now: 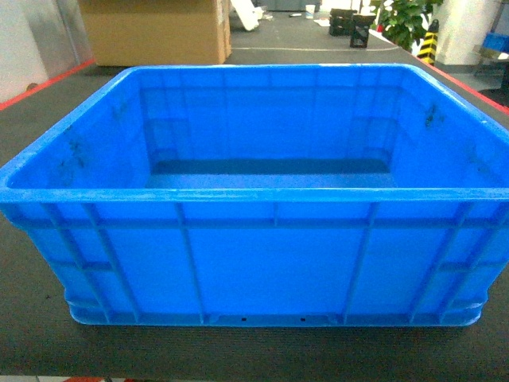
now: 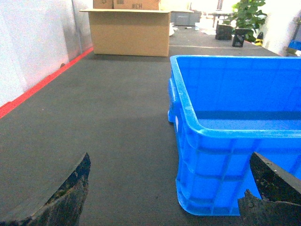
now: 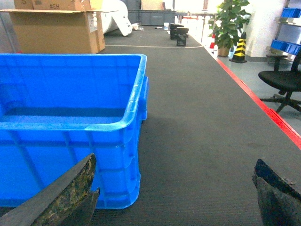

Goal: Place box next to blue box on left shelf

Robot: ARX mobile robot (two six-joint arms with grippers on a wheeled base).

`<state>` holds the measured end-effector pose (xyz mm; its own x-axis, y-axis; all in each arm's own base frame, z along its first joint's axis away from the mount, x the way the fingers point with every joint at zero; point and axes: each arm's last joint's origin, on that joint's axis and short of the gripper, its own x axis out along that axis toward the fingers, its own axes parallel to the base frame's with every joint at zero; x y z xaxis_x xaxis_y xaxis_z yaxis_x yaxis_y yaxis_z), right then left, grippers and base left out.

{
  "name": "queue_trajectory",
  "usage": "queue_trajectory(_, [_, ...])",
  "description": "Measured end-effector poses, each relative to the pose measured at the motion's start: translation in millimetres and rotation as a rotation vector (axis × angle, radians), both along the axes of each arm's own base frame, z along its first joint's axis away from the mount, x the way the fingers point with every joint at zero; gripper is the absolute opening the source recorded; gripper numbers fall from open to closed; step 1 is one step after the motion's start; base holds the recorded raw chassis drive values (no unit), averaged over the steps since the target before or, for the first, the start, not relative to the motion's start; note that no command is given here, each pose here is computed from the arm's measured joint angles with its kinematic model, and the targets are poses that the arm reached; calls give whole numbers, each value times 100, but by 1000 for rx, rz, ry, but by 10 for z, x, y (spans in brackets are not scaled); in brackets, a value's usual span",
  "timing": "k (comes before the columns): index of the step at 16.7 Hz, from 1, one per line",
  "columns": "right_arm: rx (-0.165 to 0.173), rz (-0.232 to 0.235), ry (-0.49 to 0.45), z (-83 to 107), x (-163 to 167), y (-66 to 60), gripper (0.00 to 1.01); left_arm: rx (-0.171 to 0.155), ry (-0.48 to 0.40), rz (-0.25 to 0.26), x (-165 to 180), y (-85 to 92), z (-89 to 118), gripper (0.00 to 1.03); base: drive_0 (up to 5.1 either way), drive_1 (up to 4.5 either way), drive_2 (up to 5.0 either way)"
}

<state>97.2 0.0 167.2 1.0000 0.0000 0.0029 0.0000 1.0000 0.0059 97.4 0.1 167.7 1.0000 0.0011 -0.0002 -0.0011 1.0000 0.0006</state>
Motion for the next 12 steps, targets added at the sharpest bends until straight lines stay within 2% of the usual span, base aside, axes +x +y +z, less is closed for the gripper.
queue_trajectory(12, [0, 0, 0, 0, 0, 0, 98, 0, 0, 0, 0, 0, 0, 98, 0, 0, 0])
